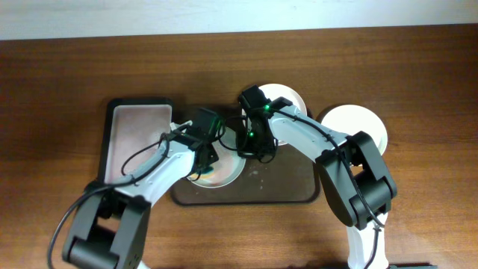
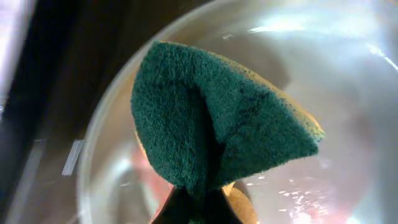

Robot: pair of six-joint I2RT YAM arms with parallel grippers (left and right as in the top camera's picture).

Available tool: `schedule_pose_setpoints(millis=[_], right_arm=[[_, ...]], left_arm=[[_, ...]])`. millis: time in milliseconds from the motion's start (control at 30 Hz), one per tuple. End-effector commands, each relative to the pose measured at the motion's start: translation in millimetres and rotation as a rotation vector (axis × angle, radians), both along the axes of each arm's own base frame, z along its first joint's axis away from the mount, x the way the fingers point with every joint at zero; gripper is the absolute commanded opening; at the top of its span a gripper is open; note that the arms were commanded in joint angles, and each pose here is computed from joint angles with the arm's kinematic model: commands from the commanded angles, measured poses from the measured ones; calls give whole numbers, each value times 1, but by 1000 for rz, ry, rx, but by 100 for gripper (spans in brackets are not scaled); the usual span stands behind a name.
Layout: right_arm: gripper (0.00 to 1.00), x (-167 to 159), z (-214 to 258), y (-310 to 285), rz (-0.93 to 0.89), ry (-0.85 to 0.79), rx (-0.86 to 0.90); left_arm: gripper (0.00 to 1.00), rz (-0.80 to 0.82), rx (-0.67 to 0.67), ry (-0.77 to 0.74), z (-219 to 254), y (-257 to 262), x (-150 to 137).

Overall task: Clean dirty plates on tray and stack at the side
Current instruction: 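Scrub the pale green plate with the sponge using the left gripper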

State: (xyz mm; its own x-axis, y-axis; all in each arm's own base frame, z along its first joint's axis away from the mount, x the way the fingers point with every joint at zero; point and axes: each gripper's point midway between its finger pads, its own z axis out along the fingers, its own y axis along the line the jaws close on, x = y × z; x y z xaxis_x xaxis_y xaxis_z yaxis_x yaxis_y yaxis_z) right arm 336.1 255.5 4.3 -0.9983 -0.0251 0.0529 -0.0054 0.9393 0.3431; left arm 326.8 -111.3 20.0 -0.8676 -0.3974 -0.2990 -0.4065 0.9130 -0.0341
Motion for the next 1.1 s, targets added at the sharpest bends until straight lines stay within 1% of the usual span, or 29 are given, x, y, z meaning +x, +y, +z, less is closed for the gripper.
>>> schedule_pose_setpoints(millis=[0, 67, 100, 200, 300, 400, 467, 633, 667, 700, 733, 767, 800, 900, 933, 967, 1000, 1033, 1067], right_arm=[[20, -1, -15, -15, -18, 11, -69], [6, -1, -15, -14, -18, 8, -67], [4, 0, -15, -14, -18, 7, -66], [4, -1, -15, -14, -17, 8, -67], [4, -1, -14, -12, 23, -1, -54], [4, -5, -14, -13, 46, 10, -53], [4, -6, -11, -13, 67, 2, -52], [5, -3, -7, -12, 72, -16, -42], [17, -1, -7, -11, 72, -24, -39], [36, 3, -7, -12, 72, -39, -43], [42, 5, -8, -13, 70, -50, -49], [45, 10, -8, -15, 64, -67, -56], [44, 16, -7, -17, 54, -86, -54], [32, 31, -5, -18, 37, -132, -32], [26, 35, -5, -19, 34, -142, -28], [19, 36, -5, -19, 33, -145, -27], [10, 35, -5, -18, 35, -142, -25], [4, 33, -5, -17, 37, -135, -20], [4, 27, -4, -13, 46, -114, -4]], left_arm=[[0, -84, 68, -123, 46, 16, 9], [0, -100, 71, -141, 57, 21, 9], [0, -117, 70, -147, 61, 23, 10], [0, -175, 48, -151, 68, 27, 12], [0, -212, 5, -137, 69, 38, 14], [0, -201, -40, -125, 68, 58, 18], [0, -179, -95, -121, 67, 65, 19], [0, -161, -176, -123, 68, 67, 19], [0, -169, -191, -124, 68, 63, 19], [0, -176, -203, -123, 69, 59, 19], [0, -178, -211, -120, 68, 56, 18], [0, -180, -213, -116, 67, 53, 18], [0, -187, -215, -113, 66, 50, 17], [0, -194, -224, -97, 62, 40, 15], [0, -194, -227, -94, 61, 36, 15], [0, -193, -232, -90, 60, 32, 14], [0, -193, -236, -86, 58, 28, 14], [0, -191, -240, -80, 56, 24, 14], [0, -191, -244, -74, 53, 21, 14]])
